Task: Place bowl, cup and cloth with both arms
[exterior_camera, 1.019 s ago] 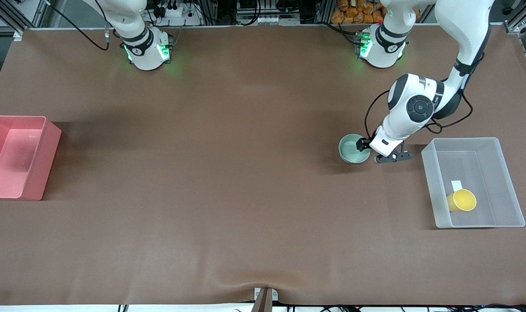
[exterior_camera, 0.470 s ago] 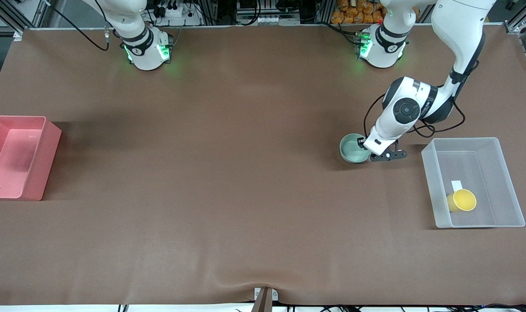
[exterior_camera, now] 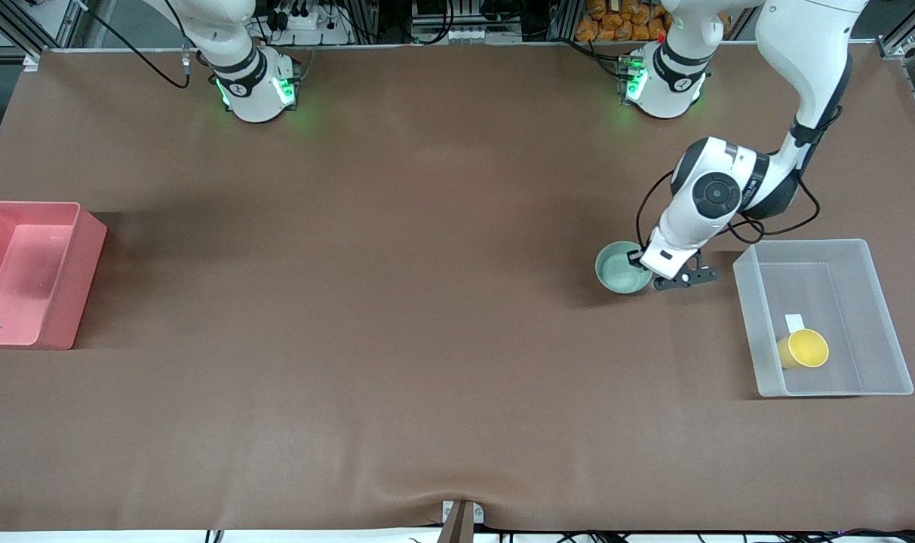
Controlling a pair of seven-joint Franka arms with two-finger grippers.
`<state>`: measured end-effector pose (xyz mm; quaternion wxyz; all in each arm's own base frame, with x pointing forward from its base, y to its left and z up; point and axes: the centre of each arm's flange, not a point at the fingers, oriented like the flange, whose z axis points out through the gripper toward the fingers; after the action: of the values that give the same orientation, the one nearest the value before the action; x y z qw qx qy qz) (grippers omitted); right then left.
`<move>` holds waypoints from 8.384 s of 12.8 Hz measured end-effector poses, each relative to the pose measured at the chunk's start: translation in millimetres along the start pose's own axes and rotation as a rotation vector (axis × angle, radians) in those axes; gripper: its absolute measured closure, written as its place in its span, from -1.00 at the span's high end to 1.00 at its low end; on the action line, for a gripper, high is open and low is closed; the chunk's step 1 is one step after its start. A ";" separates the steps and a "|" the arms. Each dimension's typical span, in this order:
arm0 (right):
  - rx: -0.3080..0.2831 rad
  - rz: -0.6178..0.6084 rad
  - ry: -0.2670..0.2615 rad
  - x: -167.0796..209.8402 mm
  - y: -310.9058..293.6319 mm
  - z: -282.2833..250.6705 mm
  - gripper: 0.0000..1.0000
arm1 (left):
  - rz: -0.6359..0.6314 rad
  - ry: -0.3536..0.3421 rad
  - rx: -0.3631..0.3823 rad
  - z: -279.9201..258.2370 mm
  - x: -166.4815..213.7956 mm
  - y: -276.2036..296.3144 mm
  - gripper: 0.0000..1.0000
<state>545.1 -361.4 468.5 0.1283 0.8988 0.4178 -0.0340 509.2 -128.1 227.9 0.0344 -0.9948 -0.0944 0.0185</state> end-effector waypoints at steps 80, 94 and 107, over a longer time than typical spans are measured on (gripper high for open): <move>0.377 0.846 -0.032 165.5 -164.3 -258.6 1.00 | 0.101 0.109 -0.065 -280.2 132.0 -167.0 1.00; 0.331 0.851 0.001 173.5 -161.8 -263.2 1.00 | 0.131 0.041 -0.065 -355.7 61.2 -131.8 1.00; 0.333 0.858 -0.001 170.4 -159.8 -261.6 1.00 | 0.111 0.061 -0.067 -364.6 65.5 -143.0 1.00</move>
<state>522.1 -68.4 660.0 -0.0151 0.9989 -0.0032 -0.0450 562.6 0.7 599.7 0.0026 -0.9992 -0.0387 -0.0129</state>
